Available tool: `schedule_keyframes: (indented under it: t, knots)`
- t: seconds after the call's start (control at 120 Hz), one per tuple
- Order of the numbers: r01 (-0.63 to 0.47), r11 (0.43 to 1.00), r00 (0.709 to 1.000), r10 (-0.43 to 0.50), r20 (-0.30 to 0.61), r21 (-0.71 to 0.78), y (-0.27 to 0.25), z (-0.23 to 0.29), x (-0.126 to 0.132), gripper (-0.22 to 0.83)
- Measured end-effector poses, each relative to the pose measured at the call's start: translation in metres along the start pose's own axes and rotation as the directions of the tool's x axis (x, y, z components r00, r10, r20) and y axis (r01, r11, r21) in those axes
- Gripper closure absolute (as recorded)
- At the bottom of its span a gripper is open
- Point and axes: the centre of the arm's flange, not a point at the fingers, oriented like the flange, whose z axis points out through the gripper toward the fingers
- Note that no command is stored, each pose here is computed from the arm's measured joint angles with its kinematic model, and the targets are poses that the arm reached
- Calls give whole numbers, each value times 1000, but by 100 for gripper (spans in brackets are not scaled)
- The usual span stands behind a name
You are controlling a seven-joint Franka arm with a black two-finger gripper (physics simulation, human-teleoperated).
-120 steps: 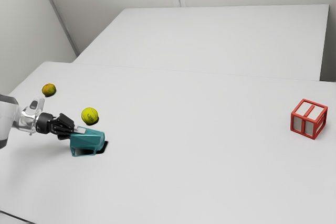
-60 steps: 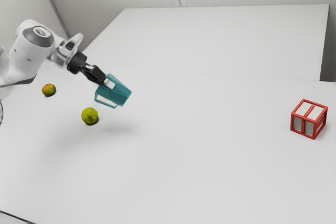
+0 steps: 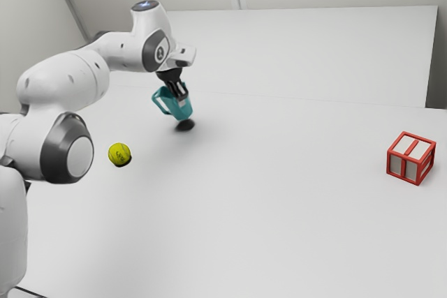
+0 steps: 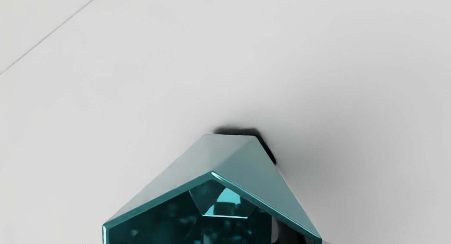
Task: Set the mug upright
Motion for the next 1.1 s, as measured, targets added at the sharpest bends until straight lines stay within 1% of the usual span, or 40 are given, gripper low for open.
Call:
schedule_keyframes:
  t: [0.117,0.225,0.508,0.542,0.692,0.783,0.867,0.933,1.008,1.1]
  knots:
    - [33,999,999,-34,5,18,10,16,9,79]
    - [76,997,997,-76,-4,22,14,17,13,79]
    - [175,985,985,-175,12,-12,26,25,15,79]
    - [183,983,983,-183,13,-14,27,25,15,73]
    - [223,975,975,-223,13,-19,29,24,16,40]
    - [246,969,969,-245,13,-21,29,22,16,26]
    - [263,965,965,-263,0,-20,29,12,17,18]
    - [272,962,962,-273,-27,-25,31,-15,18,13]
    - [290,956,955,-291,-51,-36,33,-62,14,9]
    - [318,945,945,-322,-62,-73,44,-142,-5,6]
